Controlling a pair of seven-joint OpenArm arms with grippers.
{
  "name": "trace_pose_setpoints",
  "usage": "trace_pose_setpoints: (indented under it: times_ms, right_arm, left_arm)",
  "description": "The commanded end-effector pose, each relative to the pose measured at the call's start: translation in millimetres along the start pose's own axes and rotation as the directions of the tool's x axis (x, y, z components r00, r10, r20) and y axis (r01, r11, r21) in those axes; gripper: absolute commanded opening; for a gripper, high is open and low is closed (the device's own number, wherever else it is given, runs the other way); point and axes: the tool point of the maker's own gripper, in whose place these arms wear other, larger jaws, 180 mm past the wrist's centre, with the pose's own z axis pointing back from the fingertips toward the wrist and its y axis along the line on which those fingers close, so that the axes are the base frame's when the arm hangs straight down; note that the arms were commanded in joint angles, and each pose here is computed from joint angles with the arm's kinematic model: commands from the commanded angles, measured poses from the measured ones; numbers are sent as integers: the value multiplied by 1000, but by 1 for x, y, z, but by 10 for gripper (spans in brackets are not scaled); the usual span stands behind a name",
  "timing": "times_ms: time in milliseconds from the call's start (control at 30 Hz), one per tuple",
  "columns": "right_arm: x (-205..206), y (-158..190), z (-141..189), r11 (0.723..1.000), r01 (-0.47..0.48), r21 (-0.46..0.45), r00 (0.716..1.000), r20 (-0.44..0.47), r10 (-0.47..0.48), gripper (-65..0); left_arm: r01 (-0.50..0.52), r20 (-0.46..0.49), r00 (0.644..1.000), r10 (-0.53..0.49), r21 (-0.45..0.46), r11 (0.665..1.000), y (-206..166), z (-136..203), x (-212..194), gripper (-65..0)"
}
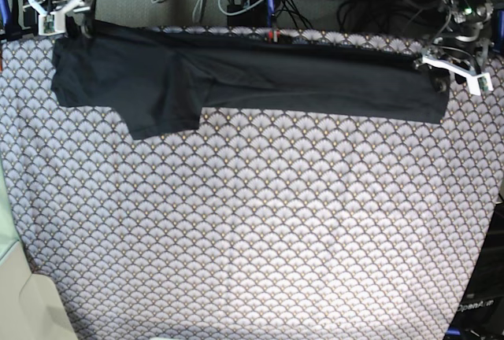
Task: Fold the T-shirt properly
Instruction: 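Hold the folded strip with both grippers at the table edge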
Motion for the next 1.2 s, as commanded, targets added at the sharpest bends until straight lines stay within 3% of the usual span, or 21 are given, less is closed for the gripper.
trace_pose_setpoints:
  times_ms: [0, 733, 967, 1167]
  right_arm:
    - [8, -5, 4, 1000, -3, -11, 999, 36, 4, -410]
    - [12, -16, 4, 999, -4, -47, 999, 42, 6, -404]
    - [10, -14, 5, 999, -8, -40, 999, 33, 9, -272]
    - [15, -16, 4, 999, 0, -47, 998, 55, 2, -261]
  left_arm:
    - [8, 47, 999, -8, 3, 1000, 3, 2, 14, -323]
    - [2, 55, 999, -2, 1, 1000, 3, 1, 16, -322]
    - [-2, 53, 999, 2, 0, 1000, 2, 1, 15, -322]
    - [-2, 56, 998, 2, 0, 1000, 2, 1, 16, -322]
